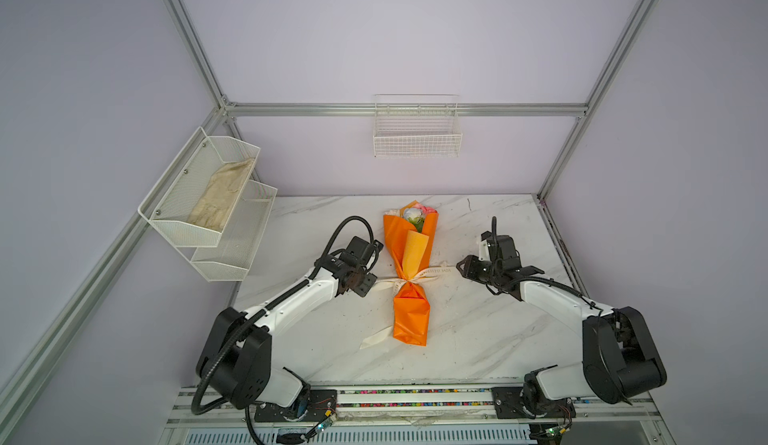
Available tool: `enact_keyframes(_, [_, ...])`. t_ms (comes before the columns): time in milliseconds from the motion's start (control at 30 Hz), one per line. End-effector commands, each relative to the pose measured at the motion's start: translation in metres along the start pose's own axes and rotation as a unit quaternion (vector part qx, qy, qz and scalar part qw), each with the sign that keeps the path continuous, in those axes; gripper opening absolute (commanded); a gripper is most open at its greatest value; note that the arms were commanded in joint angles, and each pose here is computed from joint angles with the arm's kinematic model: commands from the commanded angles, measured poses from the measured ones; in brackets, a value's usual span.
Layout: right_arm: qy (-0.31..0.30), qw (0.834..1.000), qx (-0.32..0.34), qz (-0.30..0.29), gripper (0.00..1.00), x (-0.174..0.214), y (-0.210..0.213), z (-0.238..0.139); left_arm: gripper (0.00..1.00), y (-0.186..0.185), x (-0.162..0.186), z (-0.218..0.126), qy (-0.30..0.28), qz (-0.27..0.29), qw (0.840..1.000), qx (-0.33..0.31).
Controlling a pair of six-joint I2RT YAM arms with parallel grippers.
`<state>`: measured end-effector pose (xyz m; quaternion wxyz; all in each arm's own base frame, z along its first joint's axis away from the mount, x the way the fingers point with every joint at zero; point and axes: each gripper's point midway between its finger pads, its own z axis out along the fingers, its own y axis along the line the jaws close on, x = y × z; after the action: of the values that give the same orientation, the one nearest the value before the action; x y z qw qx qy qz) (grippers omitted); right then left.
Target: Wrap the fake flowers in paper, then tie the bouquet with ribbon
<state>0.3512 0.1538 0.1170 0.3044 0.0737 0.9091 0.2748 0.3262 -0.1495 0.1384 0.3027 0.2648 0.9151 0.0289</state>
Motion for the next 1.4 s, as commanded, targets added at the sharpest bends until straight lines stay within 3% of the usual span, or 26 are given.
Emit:
enact_keyframes(0, [-0.007, 0.998, -0.057, -0.015, 0.38, -0.007, 0.028, -0.013, 0.73, -0.006, -0.027, -0.019, -0.09, -0.122, 0.986, 0.07])
enact_keyframes(233, [0.02, 0.989, -0.144, 0.027, 0.4, 0.001, 0.051, 0.002, 0.76, -0.007, -0.045, -0.009, -0.106, -0.252, 0.951, 0.146])
enact_keyframes(433, [0.052, 0.985, -0.162, 0.029, 0.42, 0.012, 0.056, 0.014, 0.76, -0.042, -0.051, 0.017, -0.059, -0.254, 0.935, 0.239])
enact_keyframes(667, [0.063, 0.984, -0.166, 0.03, 0.42, 0.018, 0.059, 0.017, 0.81, -0.045, -0.029, 0.032, -0.024, -0.306, 0.923, 0.232])
enact_keyframes(867, [0.078, 0.982, -0.17, 0.016, 0.42, 0.03, 0.071, 0.026, 0.84, -0.049, -0.035, 0.029, -0.062, -0.346, 0.894, 0.277])
enact_keyframes(1167, [0.114, 0.978, -0.175, 0.025, 0.43, 0.047, 0.076, 0.057, 0.71, -0.074, -0.053, 0.055, -0.033, -0.35, 0.869, 0.349])
enact_keyframes(1367, [0.136, 0.974, -0.178, 0.041, 0.43, 0.057, 0.074, 0.073, 0.66, -0.081, -0.058, 0.067, -0.027, -0.353, 0.866, 0.352])
